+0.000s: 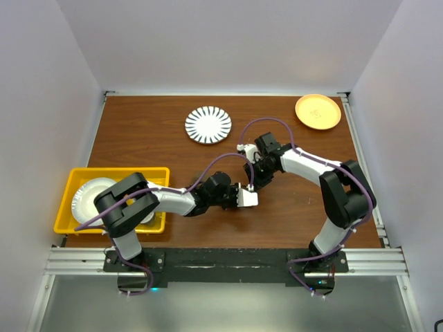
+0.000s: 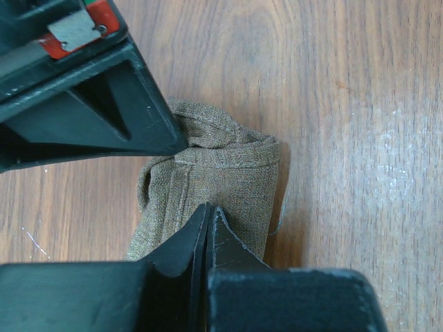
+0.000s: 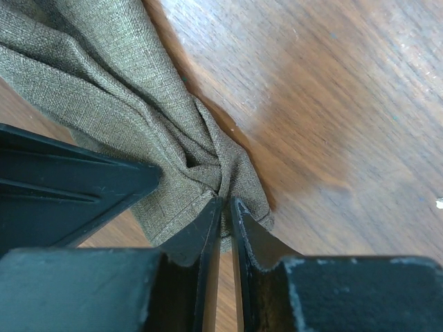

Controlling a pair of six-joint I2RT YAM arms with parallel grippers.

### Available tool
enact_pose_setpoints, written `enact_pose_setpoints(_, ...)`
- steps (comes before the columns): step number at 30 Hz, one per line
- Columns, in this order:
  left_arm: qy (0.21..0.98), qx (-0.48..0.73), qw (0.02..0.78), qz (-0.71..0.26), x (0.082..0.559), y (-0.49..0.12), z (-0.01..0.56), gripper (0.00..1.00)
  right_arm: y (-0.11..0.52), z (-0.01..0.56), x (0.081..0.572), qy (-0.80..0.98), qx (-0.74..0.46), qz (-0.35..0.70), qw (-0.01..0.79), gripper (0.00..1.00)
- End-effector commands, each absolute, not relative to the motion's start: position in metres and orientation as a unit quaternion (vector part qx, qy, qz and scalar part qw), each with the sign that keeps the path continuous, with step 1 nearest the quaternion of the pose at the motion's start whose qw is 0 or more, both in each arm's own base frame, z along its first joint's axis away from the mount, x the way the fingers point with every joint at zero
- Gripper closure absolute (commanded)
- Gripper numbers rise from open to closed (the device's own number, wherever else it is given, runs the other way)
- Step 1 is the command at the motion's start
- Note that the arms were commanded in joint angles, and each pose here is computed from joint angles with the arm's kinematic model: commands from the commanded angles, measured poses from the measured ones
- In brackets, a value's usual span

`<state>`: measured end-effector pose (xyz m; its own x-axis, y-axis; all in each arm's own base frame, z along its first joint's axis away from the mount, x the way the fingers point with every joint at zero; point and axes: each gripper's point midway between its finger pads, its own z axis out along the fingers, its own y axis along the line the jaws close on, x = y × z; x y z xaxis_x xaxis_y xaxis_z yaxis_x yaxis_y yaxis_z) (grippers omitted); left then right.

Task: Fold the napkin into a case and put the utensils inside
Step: Stuff the top corner of the smaller-rectangle-folded napkin at the center of the board.

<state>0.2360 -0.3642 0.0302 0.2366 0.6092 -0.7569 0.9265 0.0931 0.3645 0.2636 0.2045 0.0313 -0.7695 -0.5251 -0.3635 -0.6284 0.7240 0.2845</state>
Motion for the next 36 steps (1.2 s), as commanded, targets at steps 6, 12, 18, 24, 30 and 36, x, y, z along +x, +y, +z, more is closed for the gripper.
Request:
enact_pose_setpoints(6,0.588,0.652,0.442,-0.182,0.237,-0.37,0.032,1.0,0.214,0.033,0.261,0.912,-0.327,0.209,0.133,0.8)
enact_pose_setpoints(12,0.59,0.651,0.443,-0.181,0.238,-0.37,0.032,1.0,0.214,0.028,0.263,0.914,-0.331,0.198,0.13,0.83)
enact_pose_setpoints(18,0.591,0.65,0.441,-0.181,0.238,-0.369,0.032,1.0,0.215,0.047,0.272,0.912,-0.33,0.187,0.156,1.0)
enact_pose_setpoints(24,0.592,0.651,0.44,-0.18,0.237,-0.368,0.03,1.0,0.219,0.076,0.275,0.907,-0.321,0.2,0.184,1.0)
enact_pose_setpoints(30,0.591,0.652,0.439,-0.18,0.237,-0.368,0.029,1.0,0.219,0.079,0.273,0.907,-0.32,0.204,0.181,1.0)
enact_pose_setpoints(36,0.594,0.651,0.437,-0.179,0.237,-0.367,0.029,1.0,0.219,0.073,0.27,0.908,-0.324,0.206,0.169,1.0)
